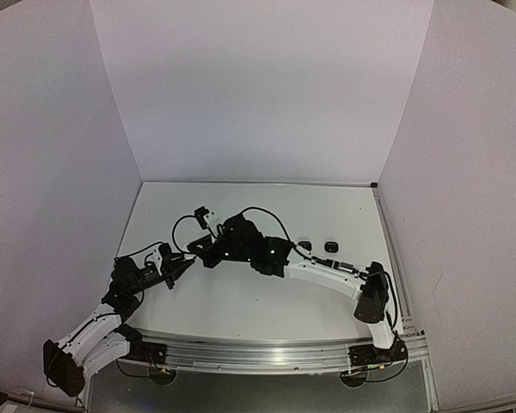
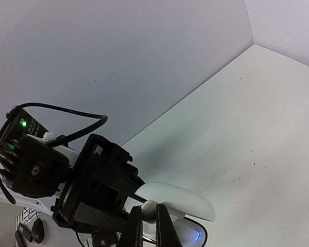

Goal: Insert the wireless bluetooth earbuds into the charging case
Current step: Adjust the left earbud in the left side groove of the charging case.

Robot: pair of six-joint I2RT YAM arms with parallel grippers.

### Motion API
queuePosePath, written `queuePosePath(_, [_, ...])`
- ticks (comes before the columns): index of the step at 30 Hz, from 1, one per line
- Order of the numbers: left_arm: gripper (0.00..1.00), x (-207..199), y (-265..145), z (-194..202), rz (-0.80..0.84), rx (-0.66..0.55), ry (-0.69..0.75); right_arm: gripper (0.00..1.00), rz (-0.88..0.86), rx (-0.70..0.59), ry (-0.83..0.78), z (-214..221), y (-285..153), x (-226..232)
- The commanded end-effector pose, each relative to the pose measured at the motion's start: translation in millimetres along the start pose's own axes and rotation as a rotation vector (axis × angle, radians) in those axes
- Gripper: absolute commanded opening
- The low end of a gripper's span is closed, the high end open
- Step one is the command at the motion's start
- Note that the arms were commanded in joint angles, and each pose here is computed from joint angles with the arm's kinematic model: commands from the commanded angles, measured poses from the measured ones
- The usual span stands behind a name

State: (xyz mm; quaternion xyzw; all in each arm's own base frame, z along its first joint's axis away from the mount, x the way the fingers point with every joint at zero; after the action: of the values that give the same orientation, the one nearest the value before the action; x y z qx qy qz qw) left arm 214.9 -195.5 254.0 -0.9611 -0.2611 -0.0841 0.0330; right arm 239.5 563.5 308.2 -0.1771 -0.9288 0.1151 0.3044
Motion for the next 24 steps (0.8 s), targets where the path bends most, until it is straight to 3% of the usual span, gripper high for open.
queuePosePath(1, [0.0, 11.6, -0.2, -33.3, -0.055, -0.086, 0.076, 0.02, 0.029, -0.014, 0.032, -0.7, -10.0, 10.4])
queuePosePath(9, [0.0, 10.1, -0.7, -33.0, -0.049, -0.086, 0.094, 0.01, 0.061, 0.002, 0.045, 7.3, -5.4, 4.3])
queuePosePath(24, [0.0, 10.2, 1.6, -25.1, -0.045, -0.053, 0.146, 0.17, 0.121, -0.067, 0.037, -13.0, -12.8, 3.3])
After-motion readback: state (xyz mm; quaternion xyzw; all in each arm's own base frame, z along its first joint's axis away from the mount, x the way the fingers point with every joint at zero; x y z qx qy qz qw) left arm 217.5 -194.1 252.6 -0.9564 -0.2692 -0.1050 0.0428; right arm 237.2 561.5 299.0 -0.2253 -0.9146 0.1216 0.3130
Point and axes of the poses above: each gripper's point midway between its finger pads, its own y axis out along the fingers, its own x axis along the line the jaws close on, z = x × y, the point moved 2 cm from there along -y, back along the fingers, and after that the axes turned 5 degrees about y, right-handed, at the moved point
